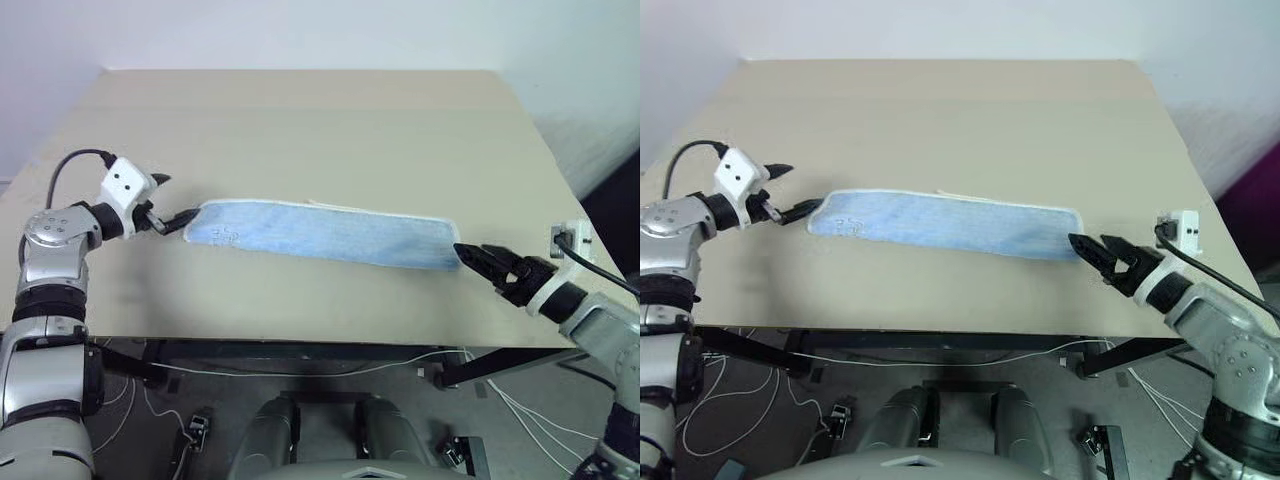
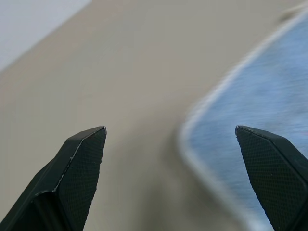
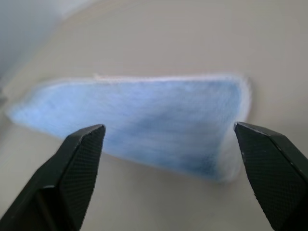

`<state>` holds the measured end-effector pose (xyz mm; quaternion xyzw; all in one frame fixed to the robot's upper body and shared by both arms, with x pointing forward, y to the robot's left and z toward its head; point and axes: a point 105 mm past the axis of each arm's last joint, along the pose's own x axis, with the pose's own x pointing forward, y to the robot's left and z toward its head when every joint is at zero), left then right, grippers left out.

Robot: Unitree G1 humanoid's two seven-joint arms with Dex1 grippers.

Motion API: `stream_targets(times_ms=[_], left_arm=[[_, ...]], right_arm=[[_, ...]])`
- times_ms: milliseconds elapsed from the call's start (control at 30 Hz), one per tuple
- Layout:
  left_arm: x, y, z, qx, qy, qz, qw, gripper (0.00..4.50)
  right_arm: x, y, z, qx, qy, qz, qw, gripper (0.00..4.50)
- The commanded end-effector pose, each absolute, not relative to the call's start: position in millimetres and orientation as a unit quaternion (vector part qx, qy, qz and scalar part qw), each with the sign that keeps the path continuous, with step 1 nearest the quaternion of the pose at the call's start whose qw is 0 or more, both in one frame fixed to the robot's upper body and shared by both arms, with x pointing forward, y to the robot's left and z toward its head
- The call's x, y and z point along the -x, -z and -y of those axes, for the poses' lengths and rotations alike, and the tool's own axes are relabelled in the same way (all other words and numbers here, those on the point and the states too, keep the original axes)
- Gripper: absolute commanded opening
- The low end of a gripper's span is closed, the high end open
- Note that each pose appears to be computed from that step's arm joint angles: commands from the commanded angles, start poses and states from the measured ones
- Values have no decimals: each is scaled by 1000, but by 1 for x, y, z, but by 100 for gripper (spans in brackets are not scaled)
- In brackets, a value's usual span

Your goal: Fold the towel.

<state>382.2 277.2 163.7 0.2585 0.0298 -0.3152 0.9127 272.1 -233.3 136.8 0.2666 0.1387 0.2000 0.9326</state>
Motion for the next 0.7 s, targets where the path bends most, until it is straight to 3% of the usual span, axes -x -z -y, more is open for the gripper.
stream_targets(times_ms=[33,233,700], left_arm=[[-373,-174,-265,-243,352,-4,904,450],[-356,-166,-236,-229,427,-10,875,450],[-330,-149,-189,-186,505,-22,842,450]], right_arm=[[-251,-131,221,-352,-200,-161,900,449],[-250,-110,209,-441,-141,-203,863,449],[-307,-97,210,-525,-13,-193,829,449]])
